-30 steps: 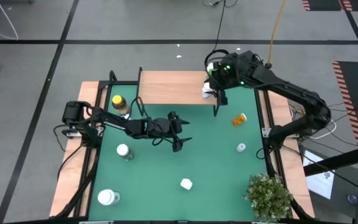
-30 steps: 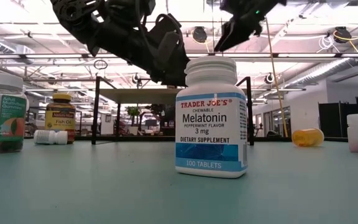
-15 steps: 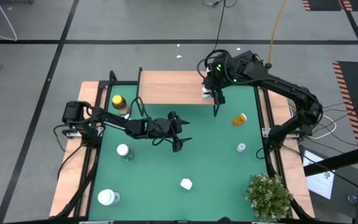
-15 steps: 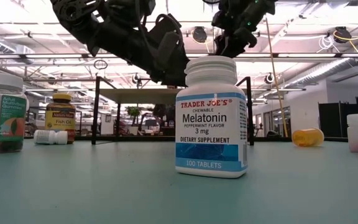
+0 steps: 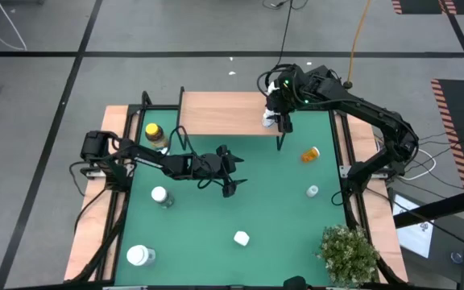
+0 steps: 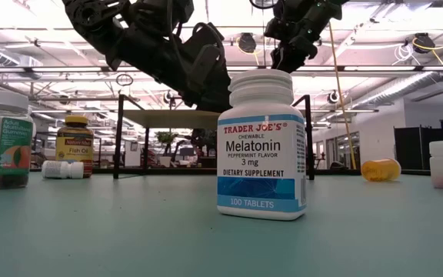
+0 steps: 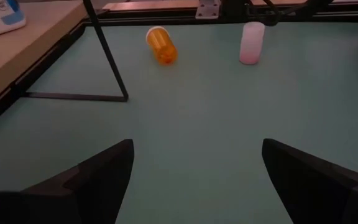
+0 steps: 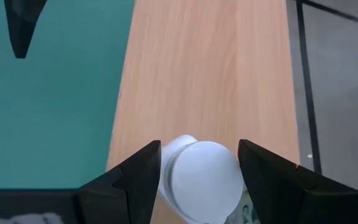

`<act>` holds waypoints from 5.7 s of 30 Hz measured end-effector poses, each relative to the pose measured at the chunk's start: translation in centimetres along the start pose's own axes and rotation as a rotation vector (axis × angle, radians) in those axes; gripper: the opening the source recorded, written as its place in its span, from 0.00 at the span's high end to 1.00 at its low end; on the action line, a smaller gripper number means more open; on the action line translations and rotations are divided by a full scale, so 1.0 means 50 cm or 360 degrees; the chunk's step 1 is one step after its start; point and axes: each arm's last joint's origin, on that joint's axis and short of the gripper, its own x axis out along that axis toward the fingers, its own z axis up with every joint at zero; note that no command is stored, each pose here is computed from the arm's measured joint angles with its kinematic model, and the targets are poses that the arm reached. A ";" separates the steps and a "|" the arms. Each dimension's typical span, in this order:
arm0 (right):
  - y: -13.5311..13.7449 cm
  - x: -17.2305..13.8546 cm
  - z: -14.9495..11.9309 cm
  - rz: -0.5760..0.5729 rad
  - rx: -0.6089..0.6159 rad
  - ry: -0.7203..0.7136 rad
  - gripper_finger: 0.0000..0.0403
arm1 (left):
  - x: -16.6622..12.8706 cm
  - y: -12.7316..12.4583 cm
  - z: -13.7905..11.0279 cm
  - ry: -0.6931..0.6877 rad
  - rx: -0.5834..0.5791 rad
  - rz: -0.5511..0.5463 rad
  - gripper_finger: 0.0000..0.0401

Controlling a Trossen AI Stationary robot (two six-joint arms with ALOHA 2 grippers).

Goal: Pick and place medicine bottles onto shelf by color
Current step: Put the center small white medicine bottle on the shelf, then adjust the medicine bottles on the shelf

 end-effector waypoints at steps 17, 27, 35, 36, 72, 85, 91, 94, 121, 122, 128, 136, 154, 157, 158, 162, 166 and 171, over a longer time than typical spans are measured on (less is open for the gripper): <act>-0.002 -0.004 -0.006 -0.0137 0.0302 0.0113 0.48 | 0.000 0.000 0.000 -0.0001 0.0001 0.0000 0.11; -0.006 -0.004 -0.008 -0.0283 0.0505 0.0180 0.48 | 0.000 0.002 0.000 -0.0002 -0.0001 0.0004 0.11; -0.007 -0.004 -0.009 -0.0315 0.0573 0.0194 0.48 | 0.000 0.003 0.000 -0.0003 -0.0003 0.0015 0.11; -0.007 -0.004 -0.009 -0.0314 0.0576 0.0194 0.48 | 0.000 0.003 0.000 -0.0003 -0.0003 0.0015 0.11; 0.007 -0.071 0.012 -0.0357 0.0534 -0.0048 0.48 | 0.000 0.002 0.001 -0.0010 -0.0015 0.0019 0.11; -0.104 -0.043 -0.012 -0.0792 0.0605 -0.0180 0.48 | 0.000 0.002 0.001 -0.0012 -0.0008 0.0019 0.11; -0.144 -0.026 -0.040 -0.0740 0.0739 -0.0256 0.52 | 0.000 0.002 0.001 -0.0011 -0.0008 0.0019 0.11; -0.152 -0.026 -0.053 -0.0692 0.0777 -0.0262 0.60 | 0.000 0.002 0.001 -0.0012 -0.0003 0.0019 0.11; -0.135 -0.021 -0.066 -0.0433 0.0787 -0.0206 1.00 | 0.000 0.002 -0.001 0.0005 -0.0006 0.0020 0.11; -0.132 -0.020 -0.066 -0.0424 0.0776 -0.0196 1.00 | 0.000 0.002 -0.001 0.0010 -0.0006 0.0019 0.11; -0.122 -0.015 -0.056 -0.0396 0.0734 -0.0194 1.00 | 0.000 0.002 -0.006 0.0050 -0.0030 0.0021 0.11; -0.112 -0.011 -0.050 -0.0362 0.0720 -0.0176 1.00 | 0.000 0.002 -0.009 0.0069 -0.0044 0.0024 0.11; -0.093 -0.038 -0.043 -0.0374 0.0711 -0.0219 1.00 | 0.000 0.002 -0.009 0.0070 -0.0041 0.0023 0.11; -0.088 -0.061 -0.038 -0.0401 0.0699 -0.0266 1.00 | 0.000 0.002 -0.009 0.0070 -0.0041 0.0023 0.11; -0.086 -0.067 -0.037 -0.0408 0.0699 -0.0277 1.00 | 0.000 0.002 -0.009 0.0070 -0.0041 0.0023 0.11; -0.069 -0.088 -0.030 -0.0391 0.0695 -0.0290 1.00 | 0.000 0.002 -0.009 0.0070 -0.0041 0.0023 0.11; -0.032 -0.085 -0.021 -0.0265 0.0635 -0.0195 1.00 | 0.000 0.002 -0.009 0.0070 -0.0041 0.0023 0.11; 0.017 -0.069 -0.016 -0.0189 0.0547 -0.0214 1.00 | 0.000 0.002 -0.009 0.0070 -0.0043 0.0023 0.11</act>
